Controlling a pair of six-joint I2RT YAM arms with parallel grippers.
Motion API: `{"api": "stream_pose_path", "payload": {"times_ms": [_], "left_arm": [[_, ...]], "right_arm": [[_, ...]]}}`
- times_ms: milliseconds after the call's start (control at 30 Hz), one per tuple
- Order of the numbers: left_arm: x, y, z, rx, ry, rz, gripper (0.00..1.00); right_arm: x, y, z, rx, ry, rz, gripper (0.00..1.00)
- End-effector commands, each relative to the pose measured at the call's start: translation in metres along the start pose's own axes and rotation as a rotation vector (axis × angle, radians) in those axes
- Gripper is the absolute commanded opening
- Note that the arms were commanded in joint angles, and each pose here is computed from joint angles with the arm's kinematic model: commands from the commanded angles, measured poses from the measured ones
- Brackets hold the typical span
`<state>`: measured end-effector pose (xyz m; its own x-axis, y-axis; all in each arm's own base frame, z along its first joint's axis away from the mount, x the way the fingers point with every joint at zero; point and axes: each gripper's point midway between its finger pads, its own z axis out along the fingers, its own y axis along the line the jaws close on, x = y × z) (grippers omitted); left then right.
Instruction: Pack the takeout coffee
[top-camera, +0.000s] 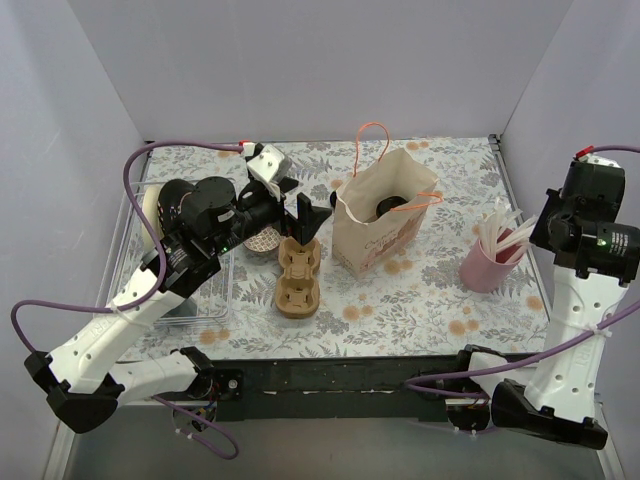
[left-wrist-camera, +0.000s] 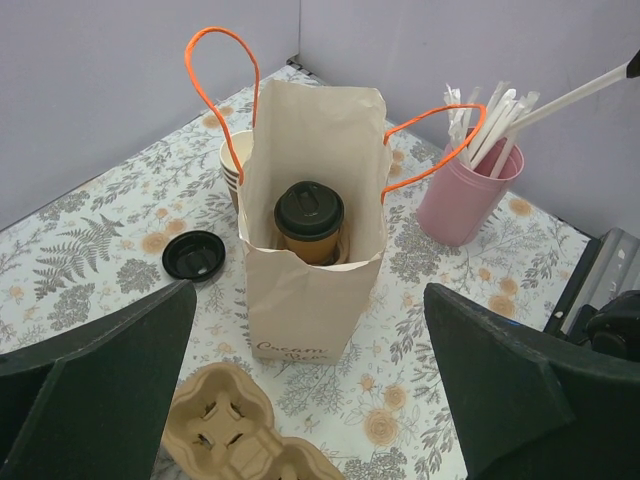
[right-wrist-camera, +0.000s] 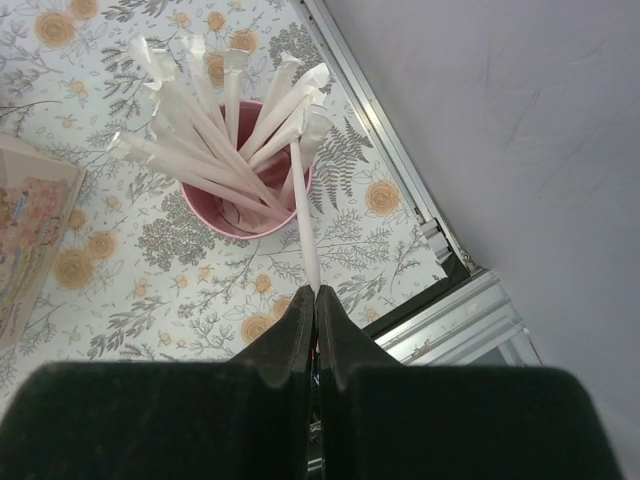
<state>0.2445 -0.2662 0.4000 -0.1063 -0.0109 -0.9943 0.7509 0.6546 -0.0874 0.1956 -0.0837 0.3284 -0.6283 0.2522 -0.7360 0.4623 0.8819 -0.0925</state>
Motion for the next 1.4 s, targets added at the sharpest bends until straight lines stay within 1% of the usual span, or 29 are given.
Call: {"api": "stream_pose_path", "payload": {"times_ms": [0,133,267,500,667,733,867,967,1000,1067,1100,1167,1200,1267,1300,1367], "left_arm": [[-0.010,-0.001,-0.008,0.007,-0.028,0.009,0.98],[-0.012,-0.003,-0.008,0.015,-0.030,0.007,0.98],[-0.015,-0.005,-0.009,0.025,-0.037,-0.001,0.98],[-0.013,-0.007,-0.010,0.034,-0.039,-0.014,0.98],[-0.015,-0.008,-0.009,0.038,-0.049,-0.015,0.98],[-0.017,-0.008,-0.009,0.038,-0.057,-0.019,0.98],[-0.016,-0.008,-0.012,0.034,-0.062,-0.018,0.98],[-0.021,-0.006,-0.015,0.025,-0.075,-0.010,0.98],[-0.023,-0.005,-0.014,0.019,-0.079,-0.007,0.98],[-0.024,-0.004,-0.015,0.013,-0.082,0.001,0.98],[-0.024,-0.003,-0.016,0.010,-0.081,0.002,0.98],[-0.025,-0.004,-0.017,0.011,-0.081,0.005,0.98],[-0.025,-0.004,-0.017,0.011,-0.080,0.007,0.98],[-0.026,-0.004,-0.018,0.013,-0.084,0.009,0.98],[-0.025,-0.004,-0.017,0.013,-0.080,0.011,0.98],[-0.029,-0.003,-0.018,0.007,-0.085,0.016,0.98]], "right_arm": [[-0.003,0.004,-0.020,-0.060,-0.053,-0.001,0.04],[0.003,0.003,-0.024,-0.062,-0.060,0.015,0.04],[0.000,-0.003,-0.032,-0.039,-0.095,0.040,0.04],[-0.016,-0.022,-0.057,0.023,-0.201,0.046,0.03],[-0.027,-0.030,-0.076,0.035,-0.272,0.047,0.03],[-0.033,-0.029,-0.081,0.027,-0.295,0.044,0.03],[-0.048,-0.026,-0.096,-0.014,-0.380,0.065,0.02],[-0.066,-0.013,-0.105,-0.095,-0.464,0.059,0.02],[-0.070,-0.001,-0.109,-0.166,-0.483,0.044,0.02],[-0.085,0.011,-0.116,-0.238,-0.543,0.053,0.01],[-0.090,0.025,-0.119,-0.310,-0.557,0.043,0.01],[-0.099,0.042,-0.119,-0.400,-0.564,0.044,0.01],[-0.109,0.060,-0.121,-0.494,-0.572,0.046,0.01],[-0.115,0.079,-0.119,-0.595,-0.562,0.038,0.01],[-0.117,0.094,-0.123,-0.687,-0.555,0.032,0.01],[-0.121,0.110,-0.115,-0.763,-0.513,0.024,0.01]]}}
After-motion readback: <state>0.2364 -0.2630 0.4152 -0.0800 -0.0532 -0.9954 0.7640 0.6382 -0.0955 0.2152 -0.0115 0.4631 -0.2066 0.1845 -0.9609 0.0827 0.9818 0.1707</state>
